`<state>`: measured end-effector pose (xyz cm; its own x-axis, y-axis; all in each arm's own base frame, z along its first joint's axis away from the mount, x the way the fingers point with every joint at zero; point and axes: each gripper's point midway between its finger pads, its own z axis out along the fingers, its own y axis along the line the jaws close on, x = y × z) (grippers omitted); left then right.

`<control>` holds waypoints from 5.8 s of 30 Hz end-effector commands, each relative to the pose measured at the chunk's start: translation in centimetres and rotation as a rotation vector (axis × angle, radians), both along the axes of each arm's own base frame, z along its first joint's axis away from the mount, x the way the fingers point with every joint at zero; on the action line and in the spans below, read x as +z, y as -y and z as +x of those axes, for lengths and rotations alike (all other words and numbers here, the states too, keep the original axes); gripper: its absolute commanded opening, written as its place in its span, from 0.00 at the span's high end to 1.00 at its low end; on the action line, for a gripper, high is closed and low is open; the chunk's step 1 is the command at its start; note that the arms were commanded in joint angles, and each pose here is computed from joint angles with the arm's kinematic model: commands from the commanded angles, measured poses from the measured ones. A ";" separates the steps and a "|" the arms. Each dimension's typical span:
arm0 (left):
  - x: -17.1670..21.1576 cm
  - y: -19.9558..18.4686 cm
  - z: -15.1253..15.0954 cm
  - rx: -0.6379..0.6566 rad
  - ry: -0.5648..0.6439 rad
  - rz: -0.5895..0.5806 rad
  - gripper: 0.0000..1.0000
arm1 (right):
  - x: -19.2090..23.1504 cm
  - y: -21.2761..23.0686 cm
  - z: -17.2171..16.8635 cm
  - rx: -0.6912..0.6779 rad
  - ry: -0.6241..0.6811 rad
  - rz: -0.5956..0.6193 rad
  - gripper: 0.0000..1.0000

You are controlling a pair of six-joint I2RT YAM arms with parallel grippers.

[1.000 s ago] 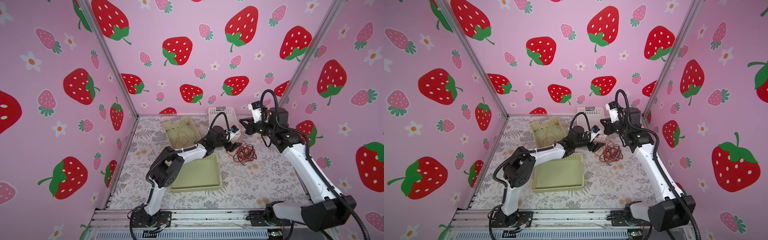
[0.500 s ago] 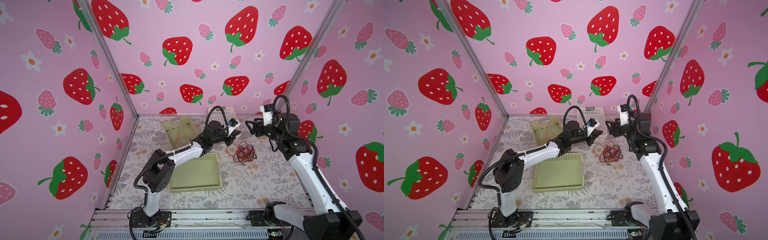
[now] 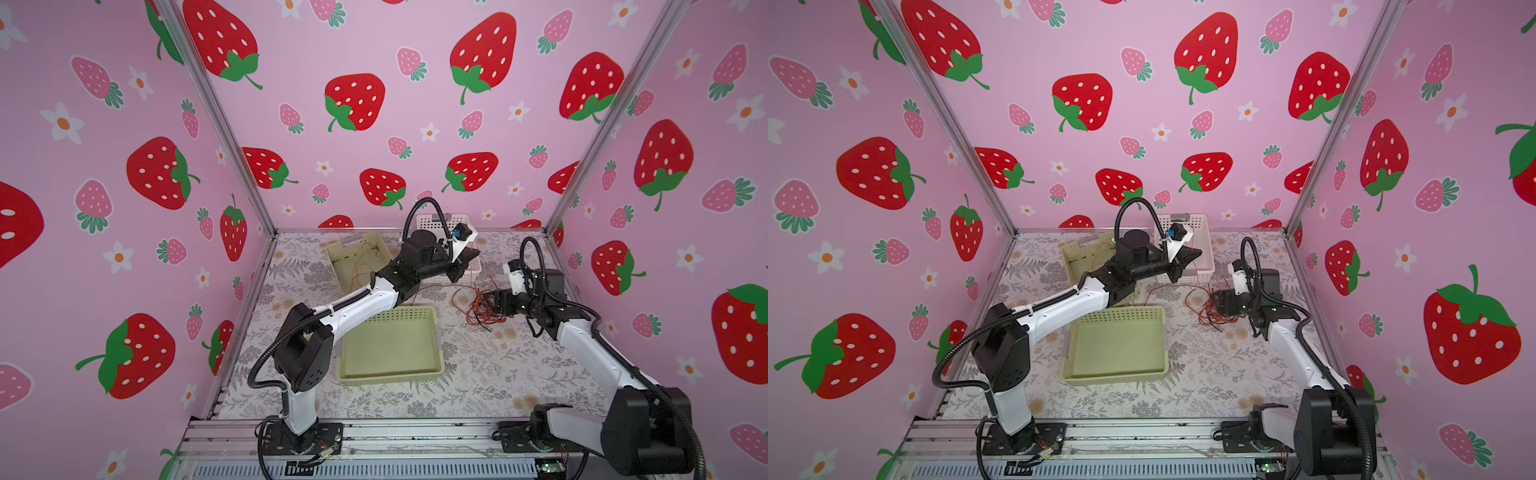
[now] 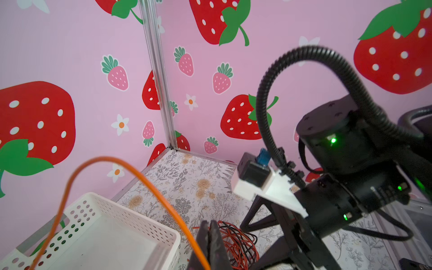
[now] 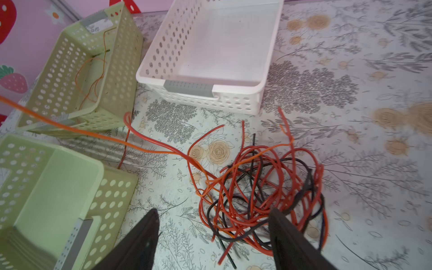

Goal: Untangle the cables
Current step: 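Lift an orange wire with the left gripper while the right gripper lowers onto the bundle, then raise the orange wire high with the left gripper while the right gripper holds the bundle, then pull the orange wire up and away from the bundle with the left gripper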

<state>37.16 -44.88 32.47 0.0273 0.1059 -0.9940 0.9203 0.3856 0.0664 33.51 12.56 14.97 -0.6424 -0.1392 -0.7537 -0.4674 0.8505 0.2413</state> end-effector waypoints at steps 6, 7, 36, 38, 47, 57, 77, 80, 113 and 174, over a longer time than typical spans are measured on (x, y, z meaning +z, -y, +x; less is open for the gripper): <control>7.1 -0.3 -1.7 -0.044 0.077 -0.085 1.00 | -3.1 -0.9 3.2 0.018 -0.016 -0.092 0.30; 7.5 -0.4 -1.9 -0.046 0.084 -0.090 1.00 | -3.7 -0.8 3.7 -0.002 -0.033 -0.112 0.31; 15.7 -5.0 -0.1 0.071 0.165 -0.089 1.00 | -12.0 2.2 4.6 -0.116 -0.231 -0.165 0.80; 16.6 -6.3 0.4 0.096 0.169 -0.101 1.00 | -12.2 2.9 4.7 -0.143 -0.252 -0.165 0.80; 20.0 -13.2 2.6 0.240 0.197 -0.142 1.00 | -11.9 5.2 5.4 -0.206 -0.273 -0.179 0.81; 22.2 -19.3 4.3 0.371 0.220 -0.155 1.00 | -12.5 6.3 5.0 -0.227 -0.304 -0.202 0.77; 21.8 -17.6 4.1 0.266 0.184 -0.163 1.00 | -7.6 5.8 3.4 -0.172 -0.170 -0.196 0.35; 22.3 -17.3 3.8 0.244 0.185 -0.169 1.00 | -8.8 4.7 3.4 -0.117 -0.210 -0.189 0.37; 23.4 -13.1 1.3 0.064 0.206 -0.184 1.00 | -9.1 -7.1 2.5 0.359 -0.099 -0.202 0.32; 30.1 -42.6 7.2 0.810 0.341 -0.269 1.00 | -18.4 13.6 4.4 -0.277 -0.458 -0.622 0.95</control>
